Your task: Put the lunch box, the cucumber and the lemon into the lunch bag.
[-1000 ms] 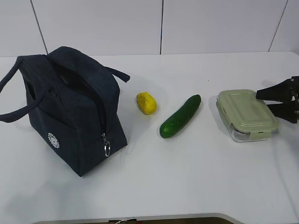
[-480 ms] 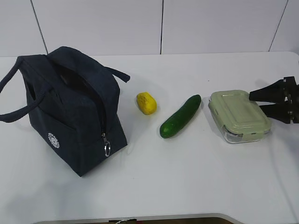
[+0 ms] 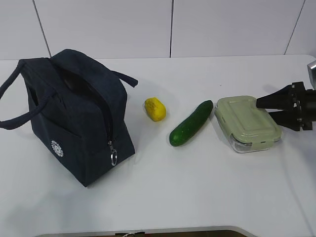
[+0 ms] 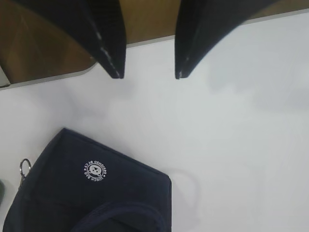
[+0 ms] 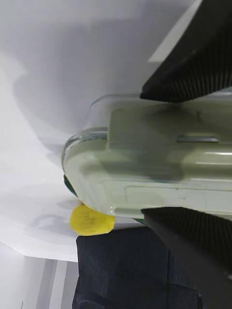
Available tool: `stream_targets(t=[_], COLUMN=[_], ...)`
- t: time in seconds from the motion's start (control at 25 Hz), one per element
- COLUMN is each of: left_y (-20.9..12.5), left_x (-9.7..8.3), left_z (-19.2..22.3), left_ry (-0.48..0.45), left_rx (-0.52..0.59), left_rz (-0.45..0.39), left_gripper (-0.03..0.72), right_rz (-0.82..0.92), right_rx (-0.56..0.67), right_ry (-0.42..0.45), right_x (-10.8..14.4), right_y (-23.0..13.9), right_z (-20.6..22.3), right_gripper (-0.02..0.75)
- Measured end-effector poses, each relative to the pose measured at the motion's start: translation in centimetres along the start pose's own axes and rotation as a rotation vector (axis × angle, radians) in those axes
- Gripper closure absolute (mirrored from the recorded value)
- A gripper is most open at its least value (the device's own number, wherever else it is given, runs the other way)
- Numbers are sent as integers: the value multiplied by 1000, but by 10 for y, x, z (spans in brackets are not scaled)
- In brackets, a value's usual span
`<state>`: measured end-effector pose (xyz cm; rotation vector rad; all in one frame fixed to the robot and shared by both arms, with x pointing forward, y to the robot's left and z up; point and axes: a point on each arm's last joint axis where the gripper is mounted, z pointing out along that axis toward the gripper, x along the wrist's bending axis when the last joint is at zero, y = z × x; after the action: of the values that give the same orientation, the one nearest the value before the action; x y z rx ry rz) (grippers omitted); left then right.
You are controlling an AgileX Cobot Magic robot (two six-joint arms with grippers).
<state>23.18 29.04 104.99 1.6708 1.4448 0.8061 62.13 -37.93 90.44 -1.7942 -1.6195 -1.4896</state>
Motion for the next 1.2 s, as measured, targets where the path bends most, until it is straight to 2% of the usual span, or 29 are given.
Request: stream_targets(t=[0.48,0.88,1.2], left_y=[0,0,0], left_x=[0,0,0], left_z=[0,0,0], left_ry=[0,0,0], left_rx=[0,0,0], left_rz=[0,0,0], left_gripper=[446,446,446], right_rz=[19,24,29], right_rx=[27,29,31], right_ry=[-1,10,10], right_x=[-11,-10,-10], right_y=[-6,-6,-6], right_z=[6,6,6], right_gripper=[205,321,335])
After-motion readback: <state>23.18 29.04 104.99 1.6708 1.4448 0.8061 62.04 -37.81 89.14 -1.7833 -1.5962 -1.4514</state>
